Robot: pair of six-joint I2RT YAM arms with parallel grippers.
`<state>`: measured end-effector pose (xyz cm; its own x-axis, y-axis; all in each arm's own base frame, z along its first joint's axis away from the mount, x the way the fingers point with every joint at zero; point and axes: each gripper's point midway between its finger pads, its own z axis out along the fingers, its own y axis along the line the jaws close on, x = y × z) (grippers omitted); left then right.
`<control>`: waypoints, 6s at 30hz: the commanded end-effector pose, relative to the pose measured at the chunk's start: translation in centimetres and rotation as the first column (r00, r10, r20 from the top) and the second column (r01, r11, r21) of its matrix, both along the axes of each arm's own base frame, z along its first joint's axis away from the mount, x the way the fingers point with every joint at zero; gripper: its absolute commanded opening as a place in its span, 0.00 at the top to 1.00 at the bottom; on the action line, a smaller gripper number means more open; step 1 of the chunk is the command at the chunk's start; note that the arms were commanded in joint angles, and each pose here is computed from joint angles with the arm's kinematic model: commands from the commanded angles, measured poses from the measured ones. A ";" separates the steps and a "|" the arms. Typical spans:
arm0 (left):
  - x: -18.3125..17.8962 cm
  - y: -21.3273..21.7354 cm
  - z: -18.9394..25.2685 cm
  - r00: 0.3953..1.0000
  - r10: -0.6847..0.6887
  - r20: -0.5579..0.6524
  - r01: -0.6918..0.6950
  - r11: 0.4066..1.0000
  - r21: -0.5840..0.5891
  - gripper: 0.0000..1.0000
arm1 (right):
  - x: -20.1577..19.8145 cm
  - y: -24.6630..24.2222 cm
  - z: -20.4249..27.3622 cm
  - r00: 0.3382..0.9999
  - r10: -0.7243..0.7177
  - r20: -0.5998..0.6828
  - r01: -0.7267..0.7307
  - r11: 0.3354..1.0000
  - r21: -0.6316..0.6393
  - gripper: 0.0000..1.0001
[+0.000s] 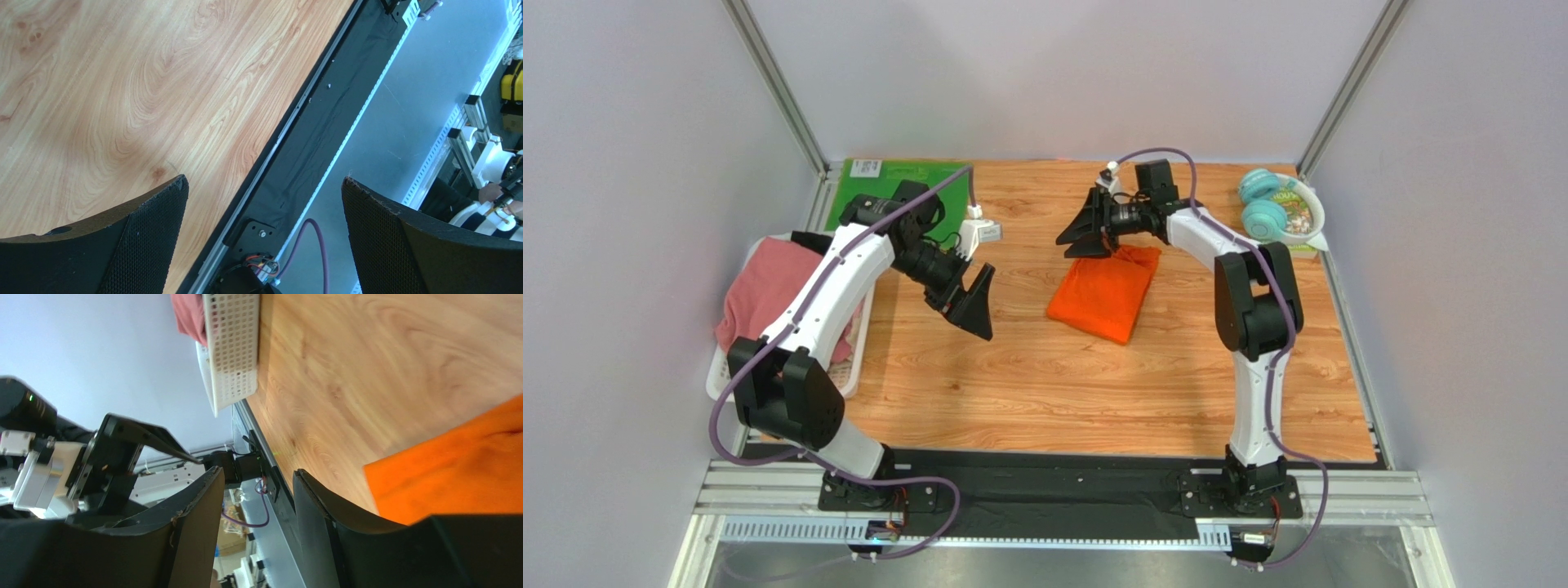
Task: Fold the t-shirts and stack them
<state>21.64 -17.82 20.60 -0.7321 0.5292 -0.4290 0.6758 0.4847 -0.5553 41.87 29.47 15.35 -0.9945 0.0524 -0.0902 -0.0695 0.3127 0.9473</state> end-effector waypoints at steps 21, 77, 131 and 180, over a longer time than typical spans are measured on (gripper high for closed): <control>-2.0 0.8 2.1 0.999 0.006 0.041 -0.006 1.000 0.005 0.00 | -4.9 0.4 -5.1 0.995 0.084 -0.045 -0.090 0.985 -0.147 0.39; -3.6 1.5 3.5 0.999 0.004 0.052 -0.005 1.000 0.015 0.00 | 4.4 -15.5 -13.7 0.953 -0.283 -0.112 0.232 0.914 -0.333 0.35; -7.5 2.7 5.9 0.991 -0.037 0.131 0.039 0.999 -0.007 0.00 | -22.4 -33.3 -5.1 0.387 -0.890 0.240 0.594 0.042 -0.803 1.00; -8.0 3.9 6.9 0.974 -0.082 0.212 0.074 0.996 0.043 0.00 | -16.9 -38.2 2.4 0.342 -0.906 0.250 0.690 0.062 -0.721 0.02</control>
